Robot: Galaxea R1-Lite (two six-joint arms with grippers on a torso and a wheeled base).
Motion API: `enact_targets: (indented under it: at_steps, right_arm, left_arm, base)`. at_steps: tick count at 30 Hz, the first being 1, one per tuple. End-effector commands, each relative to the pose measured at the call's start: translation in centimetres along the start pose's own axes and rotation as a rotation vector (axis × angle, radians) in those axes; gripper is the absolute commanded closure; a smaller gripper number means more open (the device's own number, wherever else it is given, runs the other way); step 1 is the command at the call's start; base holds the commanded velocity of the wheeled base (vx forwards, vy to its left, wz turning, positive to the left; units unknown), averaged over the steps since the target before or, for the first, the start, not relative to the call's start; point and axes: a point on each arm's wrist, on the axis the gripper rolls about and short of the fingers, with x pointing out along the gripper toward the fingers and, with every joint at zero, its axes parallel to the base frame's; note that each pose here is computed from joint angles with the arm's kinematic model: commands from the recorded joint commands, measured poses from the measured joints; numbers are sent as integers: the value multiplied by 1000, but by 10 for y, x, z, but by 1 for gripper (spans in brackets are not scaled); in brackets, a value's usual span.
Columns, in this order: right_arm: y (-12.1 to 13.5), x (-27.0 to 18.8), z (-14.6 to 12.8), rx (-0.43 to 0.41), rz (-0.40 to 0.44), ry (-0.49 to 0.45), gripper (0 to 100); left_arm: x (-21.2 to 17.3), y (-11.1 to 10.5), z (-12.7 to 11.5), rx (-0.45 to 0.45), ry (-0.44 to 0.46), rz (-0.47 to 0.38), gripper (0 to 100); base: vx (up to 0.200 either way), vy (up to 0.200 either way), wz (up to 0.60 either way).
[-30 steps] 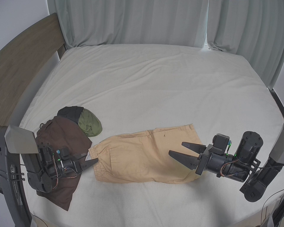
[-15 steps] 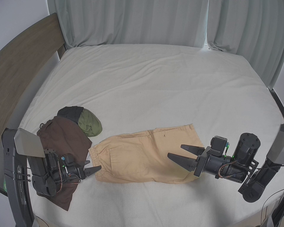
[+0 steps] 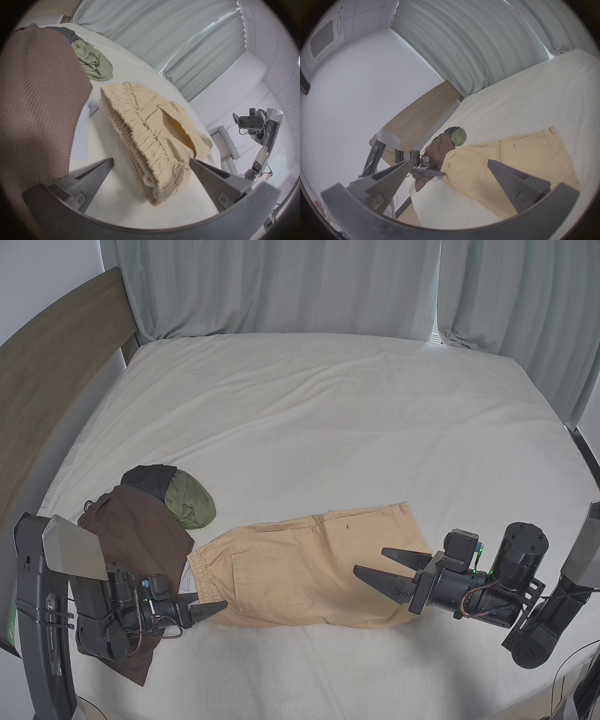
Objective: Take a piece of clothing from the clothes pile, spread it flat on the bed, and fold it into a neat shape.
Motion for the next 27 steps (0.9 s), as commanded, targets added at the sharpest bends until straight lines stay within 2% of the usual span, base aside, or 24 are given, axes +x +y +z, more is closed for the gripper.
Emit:
enact_targets:
  at_steps: [1,2,4,10,21,27]
  right_arm:
    - [-1,1,-2,4,-2,8,0]
    - [-1,1,-2,4,-2,8,0]
    - [-2,2,-5,8,-6,17,0]
    - [-3,2,-6,-11,-9,22,0]
    - [-4,2,-9,-14,-13,35,0]
    - [-4,3,-10,-14,-10,37,0]
  left_arm:
    - [4,-3,-4,-7,16,-11,0]
    - [4,-3,-4,-7,16,-11,0]
    - [7,-8,-5,-76,27,-26,0]
    - [11,-14,-5,-146,38,-41,0]
    - [18,-19,-2,-206,39,-65,0]
    - [22,-16,3,-196,18,-66,0]
  base:
    - [0,0,0]
    - [0,0,0]
    - [0,0,0]
    - [0,0,0]
    - [0,0,0]
    - [0,0,0]
